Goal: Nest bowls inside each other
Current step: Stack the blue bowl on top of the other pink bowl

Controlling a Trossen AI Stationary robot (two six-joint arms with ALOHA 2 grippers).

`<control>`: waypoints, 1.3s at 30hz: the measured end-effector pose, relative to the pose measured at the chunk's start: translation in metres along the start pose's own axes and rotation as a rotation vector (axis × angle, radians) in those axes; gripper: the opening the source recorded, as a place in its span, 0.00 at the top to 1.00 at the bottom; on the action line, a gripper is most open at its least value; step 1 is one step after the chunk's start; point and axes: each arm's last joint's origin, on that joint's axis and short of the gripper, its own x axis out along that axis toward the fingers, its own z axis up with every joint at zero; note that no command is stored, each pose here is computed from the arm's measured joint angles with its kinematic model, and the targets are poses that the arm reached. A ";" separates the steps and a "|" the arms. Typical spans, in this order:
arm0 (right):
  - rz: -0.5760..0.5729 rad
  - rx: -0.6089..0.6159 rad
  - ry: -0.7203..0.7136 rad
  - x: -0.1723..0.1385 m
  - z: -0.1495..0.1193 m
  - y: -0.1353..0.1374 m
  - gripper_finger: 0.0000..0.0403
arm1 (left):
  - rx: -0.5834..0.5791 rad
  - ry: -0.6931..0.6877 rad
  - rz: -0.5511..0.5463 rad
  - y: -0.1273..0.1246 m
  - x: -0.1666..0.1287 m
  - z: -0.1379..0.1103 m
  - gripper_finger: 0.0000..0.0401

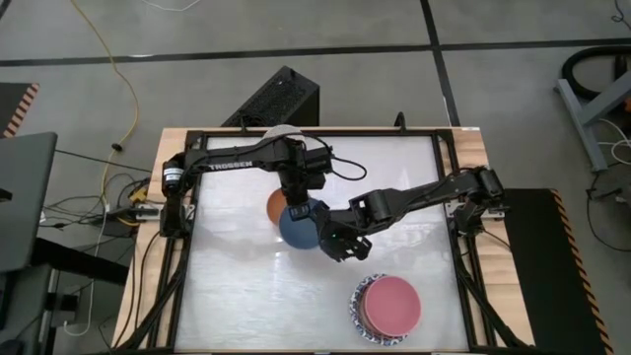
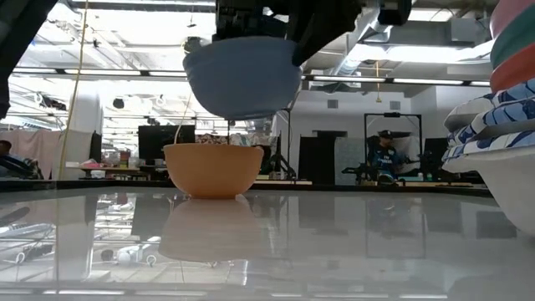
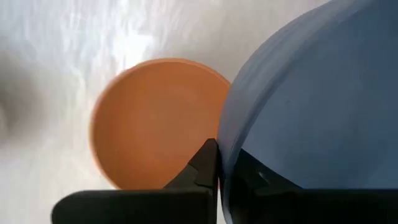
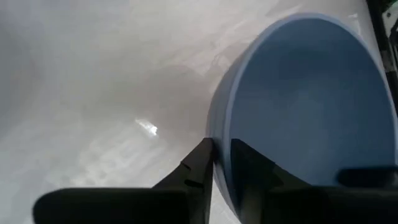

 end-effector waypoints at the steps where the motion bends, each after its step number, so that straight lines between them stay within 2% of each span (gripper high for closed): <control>1: -0.005 -0.012 0.012 0.002 0.001 0.001 0.83 | 0.016 0.001 0.013 -0.001 0.000 0.000 1.00; 6: -0.012 -0.056 0.039 0.005 0.006 0.007 0.89 | 0.081 0.002 0.037 -0.007 0.001 -0.001 1.00; 11: 0.006 -0.044 0.054 0.005 0.005 0.009 0.97 | 0.126 0.004 0.027 -0.012 0.001 -0.002 1.00; 16: 0.018 0.001 0.075 0.005 0.003 0.011 0.97 | 0.152 0.000 0.062 -0.012 0.001 -0.001 0.98; 20: 0.016 0.000 0.074 0.004 0.005 0.012 0.97 | 0.206 -0.008 0.048 -0.013 0.001 0.000 0.88; 27: 0.013 0.021 0.079 0.004 0.005 0.013 0.97 | 0.246 -0.003 0.035 -0.013 0.001 -0.001 0.61; 30: 0.011 0.035 0.078 0.004 0.005 0.013 0.97 | 0.236 0.006 0.033 -0.012 0.001 -0.002 0.52; 39: 0.015 0.089 0.083 0.004 0.005 0.013 0.97 | 0.252 -0.020 -0.003 0.000 -0.014 -0.005 0.48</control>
